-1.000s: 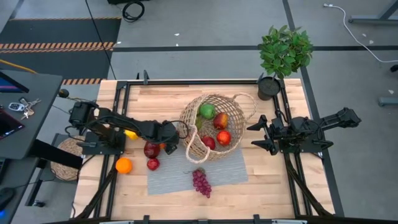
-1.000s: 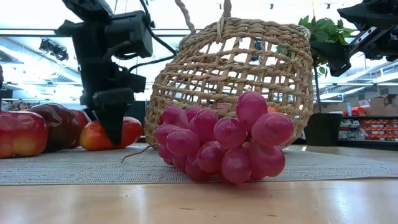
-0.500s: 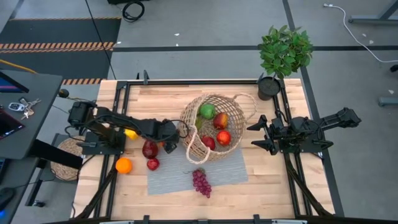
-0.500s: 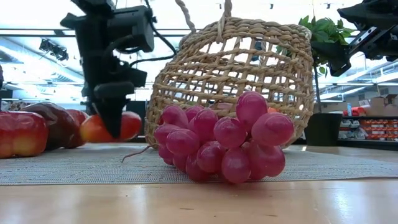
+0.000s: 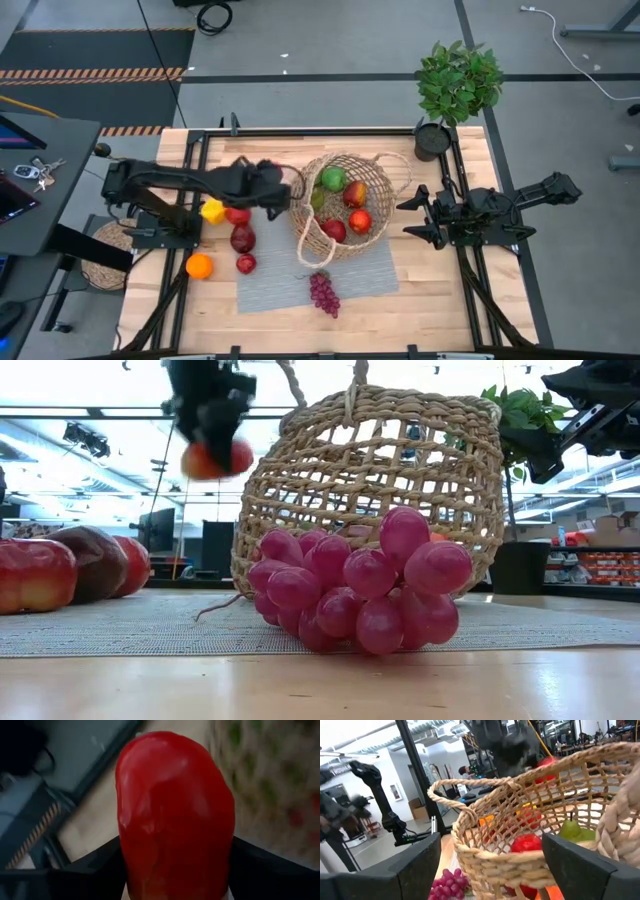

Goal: Build produce basket
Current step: Put the mango into the brown basket

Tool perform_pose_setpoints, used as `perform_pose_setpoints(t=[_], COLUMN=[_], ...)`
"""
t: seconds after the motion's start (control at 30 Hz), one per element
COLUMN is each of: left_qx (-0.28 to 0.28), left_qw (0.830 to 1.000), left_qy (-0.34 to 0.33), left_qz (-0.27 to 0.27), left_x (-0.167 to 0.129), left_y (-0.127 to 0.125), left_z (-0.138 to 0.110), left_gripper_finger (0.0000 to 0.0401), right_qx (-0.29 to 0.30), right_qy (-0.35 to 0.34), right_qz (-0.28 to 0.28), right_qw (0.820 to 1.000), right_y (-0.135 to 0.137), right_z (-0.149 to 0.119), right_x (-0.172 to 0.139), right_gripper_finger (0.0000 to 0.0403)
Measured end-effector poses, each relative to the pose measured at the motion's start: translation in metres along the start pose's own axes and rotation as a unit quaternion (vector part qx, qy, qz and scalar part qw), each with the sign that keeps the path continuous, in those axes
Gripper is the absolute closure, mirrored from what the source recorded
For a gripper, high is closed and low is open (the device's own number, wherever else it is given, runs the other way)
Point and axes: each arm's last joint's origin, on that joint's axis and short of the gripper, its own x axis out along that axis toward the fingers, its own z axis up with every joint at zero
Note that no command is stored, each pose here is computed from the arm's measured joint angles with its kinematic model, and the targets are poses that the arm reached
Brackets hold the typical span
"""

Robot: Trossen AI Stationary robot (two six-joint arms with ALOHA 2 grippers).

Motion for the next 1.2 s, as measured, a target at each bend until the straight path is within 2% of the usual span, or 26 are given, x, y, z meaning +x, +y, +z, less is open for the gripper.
perform_pose_setpoints(t=[0.13,0.3,0.5,0.7,0.93,1.07,1.2], left_qx=[-0.013,-0.049,-0.052,-0.022,0.065,0.162,0.277], left_qw=[0.997,0.984,0.953,0.918,0.884,0.874,0.849], left_qy=[-0.076,-0.166,-0.269,-0.349,-0.413,-0.417,-0.428], left_qz=[-0.002,-0.05,-0.127,-0.186,-0.208,-0.19,-0.141], left_x=[-0.03,-0.06,-0.082,-0.098,-0.107,-0.097,-0.089], left_y=[0.009,0.014,0.005,-0.002,-0.009,-0.025,-0.039], left_z=[0.03,0.061,0.085,0.098,0.106,0.106,0.105], left_gripper_finger=[0.013,0.0129,0.0127,0.0127,0.0127,0.0127,0.0127], right_qx=[0.0,0.0,0.0,0.0,0.0,0.0,0.0], right_qy=[0.002,0.002,0.002,0.002,0.002,0.002,0.001], right_qz=[0.0,-0.001,-0.001,0.0,-0.001,-0.001,0.0], right_qw=[1.0,1.0,1.0,1.0,1.0,1.0,1.0], right_y=[0.0,0.0,0.0,0.0,0.0,0.0,0.0], right_z=[0.0,0.0,0.0,0.0,0.0,0.0,0.0], right_x=[0.0,0.0,0.0,0.0,0.0,0.0,0.0], right_gripper_finger=[0.0055,0.0055,0.0055,0.0055,0.0055,0.0055,0.0055])
